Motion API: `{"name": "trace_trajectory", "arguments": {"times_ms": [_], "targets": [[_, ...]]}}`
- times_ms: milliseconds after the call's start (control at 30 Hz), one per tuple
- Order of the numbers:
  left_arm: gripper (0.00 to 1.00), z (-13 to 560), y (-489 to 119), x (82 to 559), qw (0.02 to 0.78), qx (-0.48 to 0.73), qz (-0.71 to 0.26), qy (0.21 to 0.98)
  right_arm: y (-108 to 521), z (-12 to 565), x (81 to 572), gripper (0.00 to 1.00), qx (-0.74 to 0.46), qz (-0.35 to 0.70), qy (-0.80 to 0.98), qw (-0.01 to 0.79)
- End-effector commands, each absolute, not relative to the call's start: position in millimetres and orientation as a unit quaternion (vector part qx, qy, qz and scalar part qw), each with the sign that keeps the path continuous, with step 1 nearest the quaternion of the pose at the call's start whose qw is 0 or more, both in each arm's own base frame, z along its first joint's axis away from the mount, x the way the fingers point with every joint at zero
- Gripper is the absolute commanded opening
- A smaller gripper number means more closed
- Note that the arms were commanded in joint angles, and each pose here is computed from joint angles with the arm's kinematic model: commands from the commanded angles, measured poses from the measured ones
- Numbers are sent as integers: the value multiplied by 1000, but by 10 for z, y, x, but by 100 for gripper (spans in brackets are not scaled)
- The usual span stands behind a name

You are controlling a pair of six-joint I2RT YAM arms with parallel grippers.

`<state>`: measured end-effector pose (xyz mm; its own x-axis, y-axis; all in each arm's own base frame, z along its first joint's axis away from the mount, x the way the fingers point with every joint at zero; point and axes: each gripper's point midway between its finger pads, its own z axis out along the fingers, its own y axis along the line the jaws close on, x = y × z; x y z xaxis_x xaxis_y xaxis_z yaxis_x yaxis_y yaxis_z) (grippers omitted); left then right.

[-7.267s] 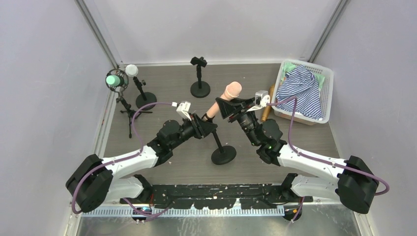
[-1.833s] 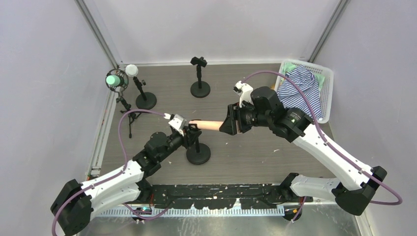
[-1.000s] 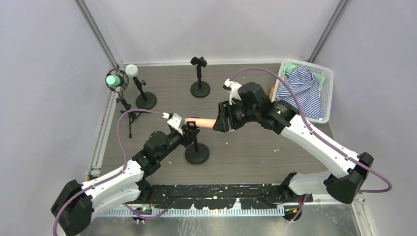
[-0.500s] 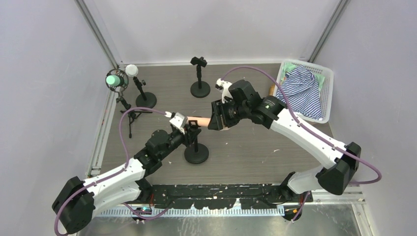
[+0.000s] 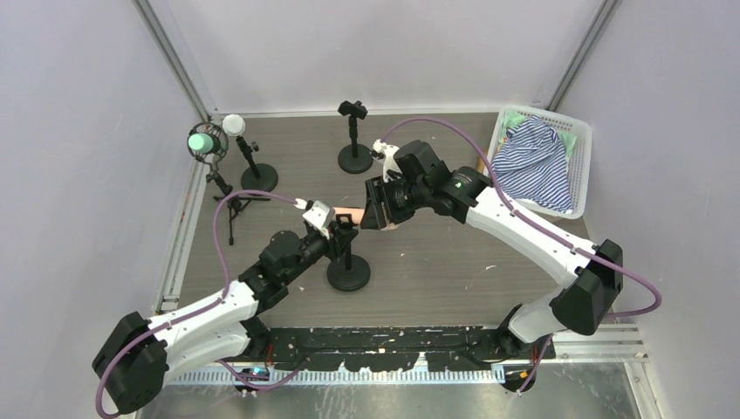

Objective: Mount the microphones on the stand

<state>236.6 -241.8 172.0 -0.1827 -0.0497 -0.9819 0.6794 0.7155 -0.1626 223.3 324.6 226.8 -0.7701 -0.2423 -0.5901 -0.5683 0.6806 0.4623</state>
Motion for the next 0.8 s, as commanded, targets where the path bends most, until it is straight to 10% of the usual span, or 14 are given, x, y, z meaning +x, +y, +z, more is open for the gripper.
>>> {"name": "trace_trajectory", "arguments": {"times_ms": [0,633,767], "targets": [[0,1952,-2839,1941,574,320,-391,644,3491,1942,2346,1,-248,318,881,246],[0,1934,-2828,1938,574,314,-392,647,3635,1829,2451,1,-260,318,876,252],[0,1895,-2748,1996,583,295,-375,658,3600,1972,2426,26,-268,324,866,269]]}}
